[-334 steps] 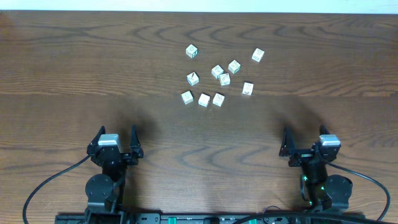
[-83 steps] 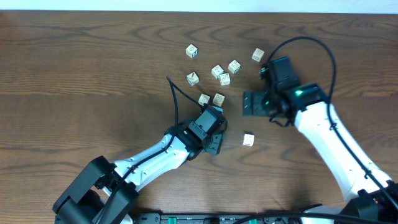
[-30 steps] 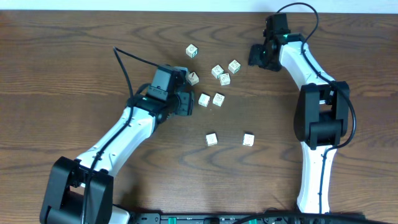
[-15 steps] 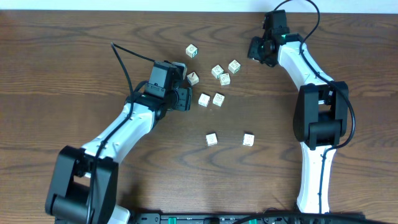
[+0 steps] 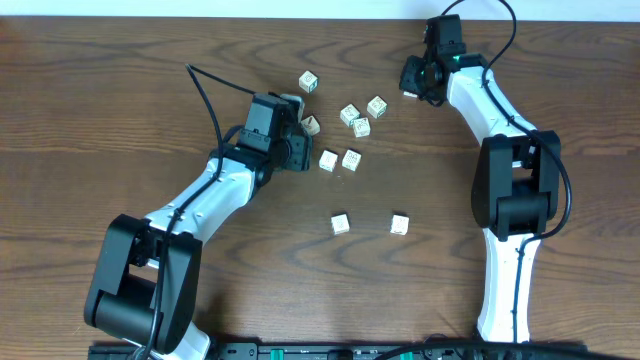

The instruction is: Lift 5 blocks

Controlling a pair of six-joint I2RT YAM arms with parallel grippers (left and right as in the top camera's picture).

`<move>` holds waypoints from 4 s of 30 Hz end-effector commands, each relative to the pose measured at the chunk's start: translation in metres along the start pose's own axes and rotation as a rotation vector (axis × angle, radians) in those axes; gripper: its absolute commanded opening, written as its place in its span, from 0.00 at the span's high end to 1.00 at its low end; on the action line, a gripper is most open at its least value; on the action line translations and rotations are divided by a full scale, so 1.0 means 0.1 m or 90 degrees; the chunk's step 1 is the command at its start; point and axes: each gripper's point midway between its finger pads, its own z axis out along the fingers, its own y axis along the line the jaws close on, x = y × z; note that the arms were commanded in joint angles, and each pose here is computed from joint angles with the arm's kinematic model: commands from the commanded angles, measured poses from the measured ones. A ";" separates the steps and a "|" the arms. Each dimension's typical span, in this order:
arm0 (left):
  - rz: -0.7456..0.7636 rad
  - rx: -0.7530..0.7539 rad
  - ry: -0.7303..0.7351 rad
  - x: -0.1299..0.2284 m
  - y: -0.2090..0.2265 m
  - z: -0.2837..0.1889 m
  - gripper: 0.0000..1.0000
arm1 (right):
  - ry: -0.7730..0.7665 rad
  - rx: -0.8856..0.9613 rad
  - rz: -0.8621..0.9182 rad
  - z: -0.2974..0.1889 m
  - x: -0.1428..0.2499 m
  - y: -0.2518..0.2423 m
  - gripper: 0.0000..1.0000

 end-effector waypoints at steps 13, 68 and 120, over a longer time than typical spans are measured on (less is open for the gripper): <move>0.012 -0.004 -0.020 -0.15 0.03 0.21 0.33 | 0.034 0.031 -0.014 0.17 0.15 -0.15 0.82; 0.024 -0.043 -0.055 -0.39 0.22 0.24 0.33 | 0.033 0.045 -0.086 0.04 0.12 0.25 0.46; 0.069 -0.046 -0.006 -0.43 0.29 0.65 0.27 | 0.038 0.018 -0.086 0.41 0.21 0.22 0.78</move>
